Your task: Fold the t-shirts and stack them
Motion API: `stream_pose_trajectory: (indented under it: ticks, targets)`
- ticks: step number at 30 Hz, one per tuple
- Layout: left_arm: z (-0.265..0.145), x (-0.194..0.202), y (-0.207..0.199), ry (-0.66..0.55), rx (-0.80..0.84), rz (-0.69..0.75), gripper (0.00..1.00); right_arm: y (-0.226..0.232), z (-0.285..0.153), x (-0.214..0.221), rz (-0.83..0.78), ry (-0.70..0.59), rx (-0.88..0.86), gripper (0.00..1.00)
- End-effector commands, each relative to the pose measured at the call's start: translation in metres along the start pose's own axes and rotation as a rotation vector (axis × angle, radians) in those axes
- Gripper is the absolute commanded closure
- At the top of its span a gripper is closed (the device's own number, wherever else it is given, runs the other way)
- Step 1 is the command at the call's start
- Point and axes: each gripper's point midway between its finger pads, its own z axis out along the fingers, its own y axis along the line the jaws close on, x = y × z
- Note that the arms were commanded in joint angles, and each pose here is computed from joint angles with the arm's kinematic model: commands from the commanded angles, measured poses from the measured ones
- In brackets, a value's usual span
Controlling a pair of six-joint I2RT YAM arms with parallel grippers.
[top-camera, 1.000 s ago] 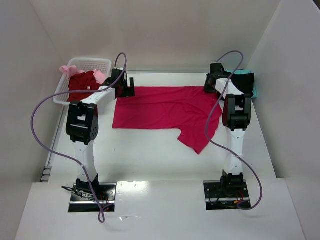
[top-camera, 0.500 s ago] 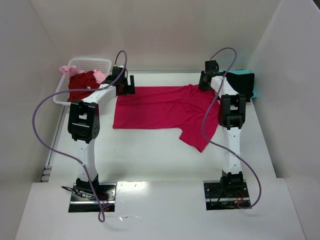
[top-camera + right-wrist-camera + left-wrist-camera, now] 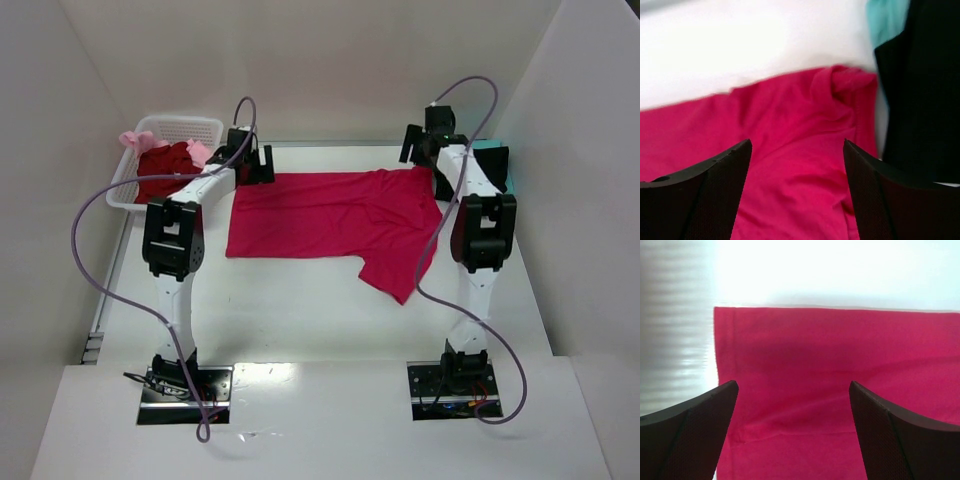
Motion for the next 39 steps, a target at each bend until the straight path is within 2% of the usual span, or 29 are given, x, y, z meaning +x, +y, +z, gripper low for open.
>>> stream_pose_trajectory:
  ticks: [1,5,8,13,19,24,31,39]
  targets:
    - [0.008,-0.014,-0.015,-0.043,0.058,-0.028,0.01,0.005,-0.065,-0.063,0.012,-0.183,-0.052,0.2]
    - [0.015,-0.011,-0.014,-0.037,0.055,-0.003,0.01,0.005,-0.095,-0.073,-0.004,-0.252,-0.066,0.15]
    - [0.019,-0.012,-0.018,-0.048,0.081,0.018,0.01,-0.003,-0.105,-0.065,0.003,-0.257,-0.059,0.15]
    - [0.037,-0.006,-0.018,-0.039,0.081,0.028,0.01,-0.006,-0.101,-0.053,0.002,-0.235,-0.054,0.15]
    - [0.062,0.008,0.002,0.04,-0.041,0.037,0.01,-0.008,-0.106,-0.054,0.003,-0.237,-0.045,0.14]
    - [0.062,0.008,0.007,0.047,-0.075,0.03,0.01,-0.013,-0.113,-0.055,-0.003,-0.244,-0.016,0.11]
    - [0.072,0.032,0.025,0.127,-0.168,0.049,0.01,-0.017,-0.109,-0.047,-0.003,-0.229,-0.003,0.11]
    - [0.076,0.022,0.05,0.128,-0.211,-0.042,0.01,-0.019,-0.113,-0.045,-0.002,-0.229,0.007,0.1]
